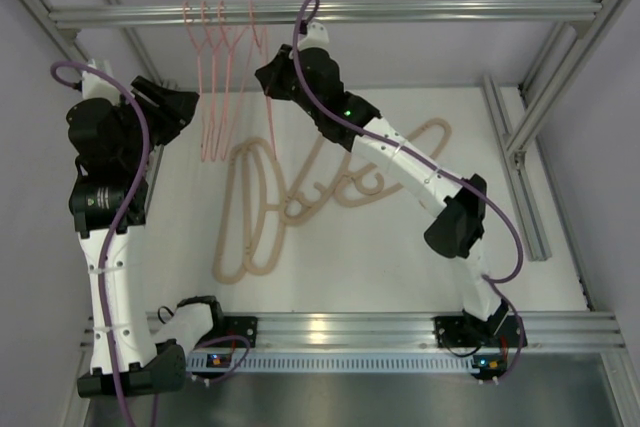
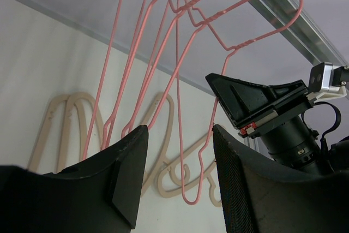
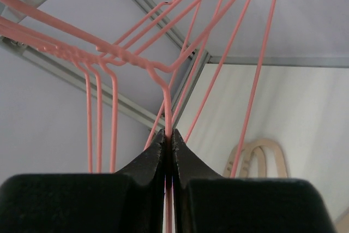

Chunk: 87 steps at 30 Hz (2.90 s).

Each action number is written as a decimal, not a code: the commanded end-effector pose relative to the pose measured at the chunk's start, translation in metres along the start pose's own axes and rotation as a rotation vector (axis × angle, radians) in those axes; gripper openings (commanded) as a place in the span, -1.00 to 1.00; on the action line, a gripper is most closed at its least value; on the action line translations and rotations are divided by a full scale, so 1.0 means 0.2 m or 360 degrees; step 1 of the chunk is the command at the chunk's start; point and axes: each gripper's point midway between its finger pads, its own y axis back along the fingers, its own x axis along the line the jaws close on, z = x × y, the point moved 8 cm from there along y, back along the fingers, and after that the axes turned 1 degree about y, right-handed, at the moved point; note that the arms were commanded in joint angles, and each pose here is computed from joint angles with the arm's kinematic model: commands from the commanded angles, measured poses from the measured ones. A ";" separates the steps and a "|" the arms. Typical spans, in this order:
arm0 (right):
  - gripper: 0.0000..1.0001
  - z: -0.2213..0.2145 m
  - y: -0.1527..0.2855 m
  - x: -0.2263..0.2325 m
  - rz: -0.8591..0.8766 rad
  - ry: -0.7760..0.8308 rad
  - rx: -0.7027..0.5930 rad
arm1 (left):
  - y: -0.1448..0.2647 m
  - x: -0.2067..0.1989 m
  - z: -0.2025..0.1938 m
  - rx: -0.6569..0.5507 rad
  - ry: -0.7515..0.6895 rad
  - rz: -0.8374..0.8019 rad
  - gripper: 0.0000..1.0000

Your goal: Organize the hangers

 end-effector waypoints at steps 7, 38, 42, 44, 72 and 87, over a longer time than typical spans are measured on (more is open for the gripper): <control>-1.00 0.10 0.00 0.13 0.0123 -0.0025 -0.0149 | 0.02 -0.04 0.04 -0.0050 -0.0035 -0.0055 0.11; -0.10 0.07 0.07 0.19 0.0214 -0.0004 -0.0127 | 0.02 -0.01 0.01 -0.0039 -0.0044 -0.0017 0.12; 0.05 0.09 0.13 0.19 0.0210 -0.0001 -0.0136 | 0.02 0.00 0.00 -0.0037 -0.0045 -0.0015 0.12; 0.11 0.10 0.16 0.20 0.0216 0.0000 -0.0137 | 0.03 0.00 0.00 -0.0037 -0.0045 -0.0015 0.12; 0.64 0.37 1.49 -0.57 -0.0828 -0.0072 -0.0649 | 0.04 -0.79 -0.75 0.0215 -0.1005 -0.0292 0.35; 0.74 0.36 2.12 -0.83 -0.1088 -0.0116 -0.0901 | -0.44 -0.67 -1.85 0.0936 -0.1400 -0.0364 0.42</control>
